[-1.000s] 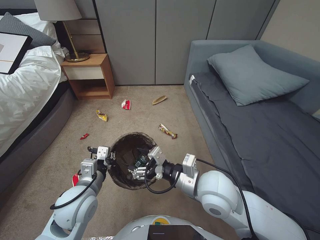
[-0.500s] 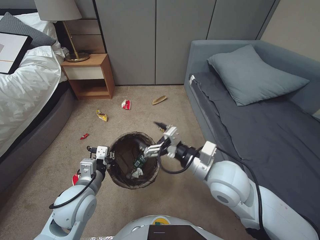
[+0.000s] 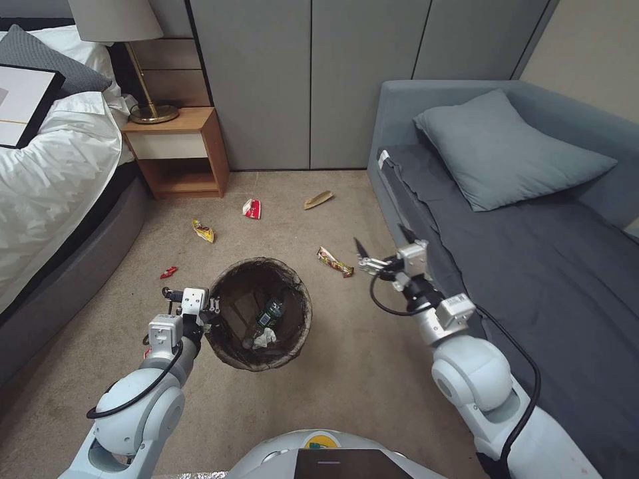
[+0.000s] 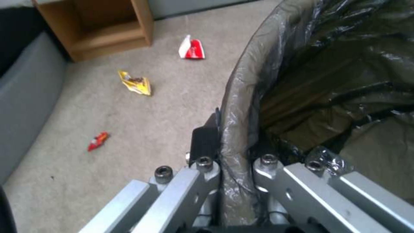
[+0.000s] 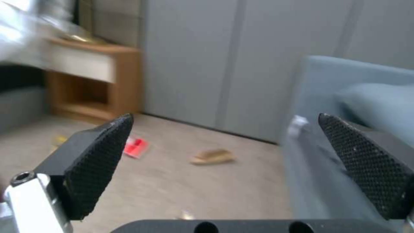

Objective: Pick up the trash bin, then pick up the garbage from the floor and place it into the trash bin.

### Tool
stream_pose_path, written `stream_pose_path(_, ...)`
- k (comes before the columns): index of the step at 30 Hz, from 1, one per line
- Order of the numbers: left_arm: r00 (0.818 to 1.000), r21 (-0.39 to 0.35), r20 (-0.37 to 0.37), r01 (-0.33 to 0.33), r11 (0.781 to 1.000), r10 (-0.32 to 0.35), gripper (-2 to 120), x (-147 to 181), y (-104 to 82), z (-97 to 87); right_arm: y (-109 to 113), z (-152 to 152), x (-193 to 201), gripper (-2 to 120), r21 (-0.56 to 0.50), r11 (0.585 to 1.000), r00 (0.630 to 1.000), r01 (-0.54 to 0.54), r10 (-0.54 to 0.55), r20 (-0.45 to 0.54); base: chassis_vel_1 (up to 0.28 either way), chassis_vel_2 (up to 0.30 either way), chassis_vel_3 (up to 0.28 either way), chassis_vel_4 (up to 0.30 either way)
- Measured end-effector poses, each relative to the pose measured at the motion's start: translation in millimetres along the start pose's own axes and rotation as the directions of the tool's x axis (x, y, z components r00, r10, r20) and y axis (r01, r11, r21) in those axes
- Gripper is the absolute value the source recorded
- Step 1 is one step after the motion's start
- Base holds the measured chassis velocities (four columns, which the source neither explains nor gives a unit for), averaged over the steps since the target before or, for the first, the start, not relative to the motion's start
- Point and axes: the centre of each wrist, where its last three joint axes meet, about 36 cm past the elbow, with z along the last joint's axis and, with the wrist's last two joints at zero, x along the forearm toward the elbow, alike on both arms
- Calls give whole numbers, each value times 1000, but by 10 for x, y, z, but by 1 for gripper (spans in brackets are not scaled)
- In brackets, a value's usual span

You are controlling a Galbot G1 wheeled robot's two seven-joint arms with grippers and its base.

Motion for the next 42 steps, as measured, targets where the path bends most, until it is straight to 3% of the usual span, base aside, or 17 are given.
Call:
stream_pose_path(6,1000,2,3,17,1000,-17,2,24,25,33,32,250,429,100,-50,984,984,-170,167,-55,0,0,0,0)
stream_pose_path(12,1000,-8,15,27,1000,-27,2,46,26,15,80,385,708,100,-73,972,974,-223,219,-58,0,0,0,0)
stream_pose_path(32,999,-4,14,46,999,-46,2,80,12,18,-12,535,813,100,-74,971,973,-229,226,-52,-6,4,3,-4)
stream_pose_path(42,999,-3,11,45,999,-45,2,68,6,23,-18,541,821,100,-74,970,972,-231,227,-57,-124,148,152,-131)
